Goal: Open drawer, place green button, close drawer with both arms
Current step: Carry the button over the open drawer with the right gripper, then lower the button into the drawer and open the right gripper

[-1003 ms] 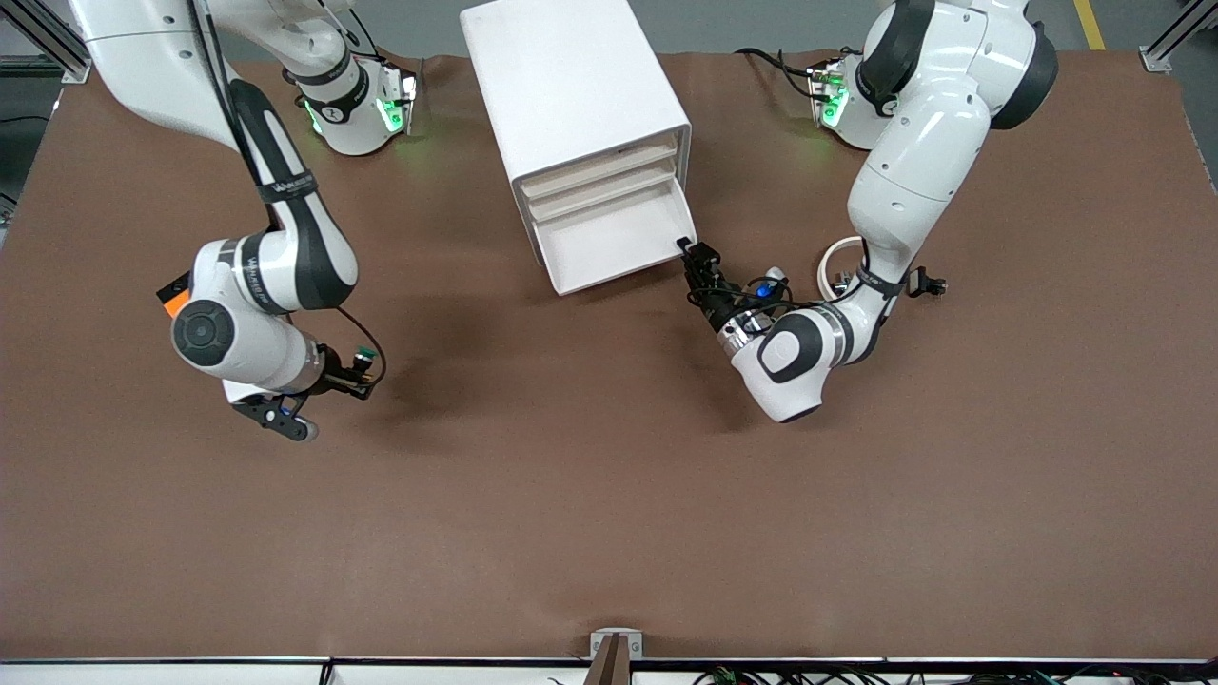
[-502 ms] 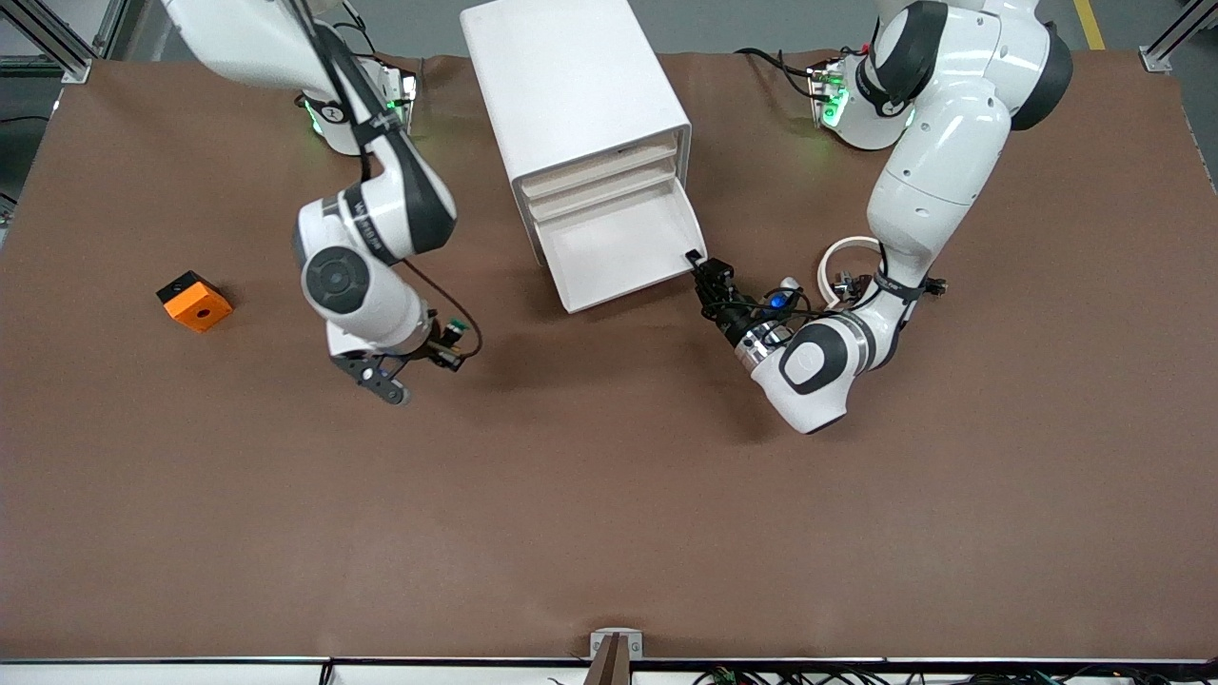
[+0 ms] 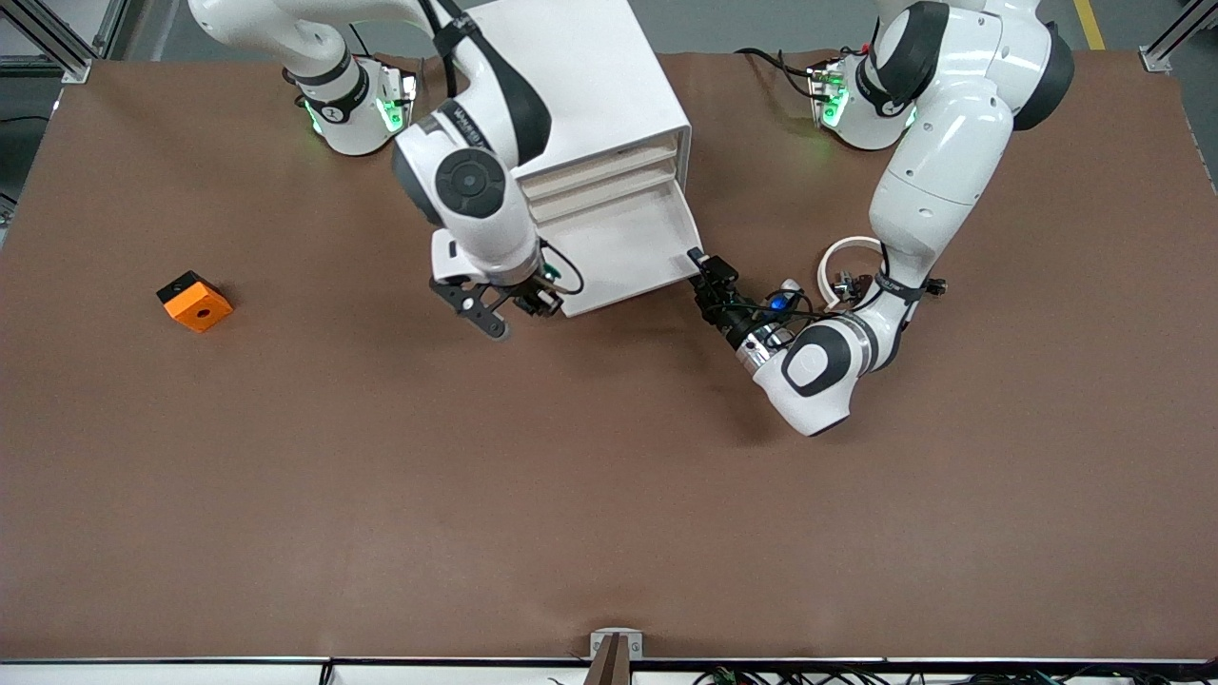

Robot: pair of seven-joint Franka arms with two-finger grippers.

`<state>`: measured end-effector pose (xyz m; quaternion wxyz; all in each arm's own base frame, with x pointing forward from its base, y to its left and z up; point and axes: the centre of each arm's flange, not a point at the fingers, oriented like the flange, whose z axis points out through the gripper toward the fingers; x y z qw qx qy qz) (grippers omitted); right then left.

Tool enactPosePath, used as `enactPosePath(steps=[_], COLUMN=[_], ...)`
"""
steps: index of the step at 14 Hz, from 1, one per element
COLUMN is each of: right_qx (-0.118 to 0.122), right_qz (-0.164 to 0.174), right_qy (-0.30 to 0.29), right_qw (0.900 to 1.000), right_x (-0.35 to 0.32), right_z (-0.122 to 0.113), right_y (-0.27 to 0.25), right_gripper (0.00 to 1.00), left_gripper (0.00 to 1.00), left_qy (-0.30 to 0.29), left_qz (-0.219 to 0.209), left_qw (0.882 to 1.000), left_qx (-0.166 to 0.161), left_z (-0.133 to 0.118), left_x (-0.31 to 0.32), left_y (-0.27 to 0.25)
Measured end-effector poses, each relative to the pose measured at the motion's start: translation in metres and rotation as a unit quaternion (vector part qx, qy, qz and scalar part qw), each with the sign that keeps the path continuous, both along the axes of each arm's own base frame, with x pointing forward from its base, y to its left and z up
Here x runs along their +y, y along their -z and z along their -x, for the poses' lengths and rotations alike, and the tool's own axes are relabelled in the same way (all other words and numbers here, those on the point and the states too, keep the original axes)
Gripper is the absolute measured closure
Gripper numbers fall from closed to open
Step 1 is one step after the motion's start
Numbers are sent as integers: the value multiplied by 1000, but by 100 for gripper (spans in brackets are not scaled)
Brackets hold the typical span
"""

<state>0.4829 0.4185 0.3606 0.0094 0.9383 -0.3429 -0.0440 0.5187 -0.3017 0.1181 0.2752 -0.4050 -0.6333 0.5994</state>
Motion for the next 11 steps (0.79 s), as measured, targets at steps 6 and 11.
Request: enactPosePath(steps=[6, 11], right_qx=[0, -26], right_qz=[7, -18], right_qy=[20, 23], right_qw=[1000, 999], right_x=[58, 100], right_z=[55, 85], right_y=[6, 27], right_gripper=[59, 59], left_gripper=[0, 0], left_qy=[19, 72], left_qz=[42, 99], left_qw=[992, 964], left_qx=[-120, -236], left_z=[-44, -67], left_x=[5, 16], left_y=[-37, -76])
